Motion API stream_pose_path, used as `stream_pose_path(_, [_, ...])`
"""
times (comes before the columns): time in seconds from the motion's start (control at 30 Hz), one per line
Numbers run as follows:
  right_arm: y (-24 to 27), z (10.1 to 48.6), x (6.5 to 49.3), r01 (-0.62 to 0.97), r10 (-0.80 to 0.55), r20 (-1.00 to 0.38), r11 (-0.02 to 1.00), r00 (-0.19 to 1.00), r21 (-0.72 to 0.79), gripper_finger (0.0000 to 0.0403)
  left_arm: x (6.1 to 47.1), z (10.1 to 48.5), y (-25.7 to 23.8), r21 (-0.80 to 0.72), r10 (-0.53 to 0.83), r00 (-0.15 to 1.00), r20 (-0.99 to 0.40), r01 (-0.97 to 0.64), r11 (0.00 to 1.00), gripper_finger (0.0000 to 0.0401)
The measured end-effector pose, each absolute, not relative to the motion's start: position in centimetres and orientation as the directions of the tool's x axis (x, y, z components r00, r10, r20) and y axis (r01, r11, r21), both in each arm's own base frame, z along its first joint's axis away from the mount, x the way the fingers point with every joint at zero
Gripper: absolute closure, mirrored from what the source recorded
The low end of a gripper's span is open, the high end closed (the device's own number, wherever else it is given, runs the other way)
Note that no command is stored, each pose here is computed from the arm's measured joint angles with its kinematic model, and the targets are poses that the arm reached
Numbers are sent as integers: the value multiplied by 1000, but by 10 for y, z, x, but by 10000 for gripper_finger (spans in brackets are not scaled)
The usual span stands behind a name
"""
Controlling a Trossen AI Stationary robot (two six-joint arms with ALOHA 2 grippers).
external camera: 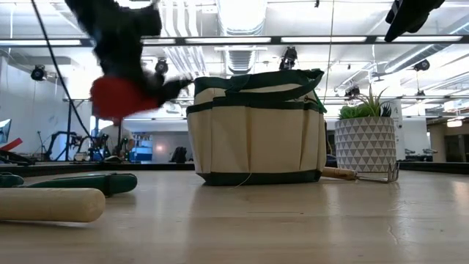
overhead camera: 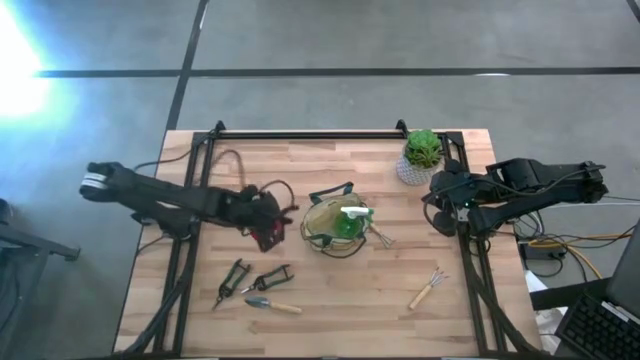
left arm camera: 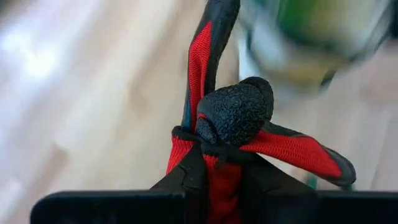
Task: Pick & Place Garden tools in Gardening bag
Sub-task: Put the red gloves into the light brown gardening bag
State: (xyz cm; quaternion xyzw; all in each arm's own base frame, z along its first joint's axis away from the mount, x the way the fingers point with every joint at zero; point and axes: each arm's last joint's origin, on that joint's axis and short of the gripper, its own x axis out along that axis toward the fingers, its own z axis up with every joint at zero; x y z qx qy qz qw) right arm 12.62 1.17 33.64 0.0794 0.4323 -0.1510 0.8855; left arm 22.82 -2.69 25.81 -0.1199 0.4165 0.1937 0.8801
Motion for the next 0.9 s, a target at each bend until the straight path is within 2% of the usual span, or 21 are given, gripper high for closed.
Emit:
stream_pose_path(0.1, [11,337,126,341,-216,-785,940,581,-6,394,226,281,-24,-64,291,721,-628,-421,905,352])
stream_pose_path(0.2, [11,337,126,349,-231,-781,937,581,-17,394,227,297,-24,-72,283,849,-446,-349,934,352])
stream_pose_path(0.33, [11,337,126,344,-231,-780,939,581,-22,394,231,310,-26,-51,249,939,-236,-268,962,352])
stream_pose_path(0.63, [10,337,126,345,-243,-777,938,580,-35,394,241,308,-29,-25,192,978,83,-191,981,352])
stream_pose_path(0.9, [10,337,126,348,-248,-776,937,579,-40,394,254,283,-32,-8,141,973,183,-142,990,352])
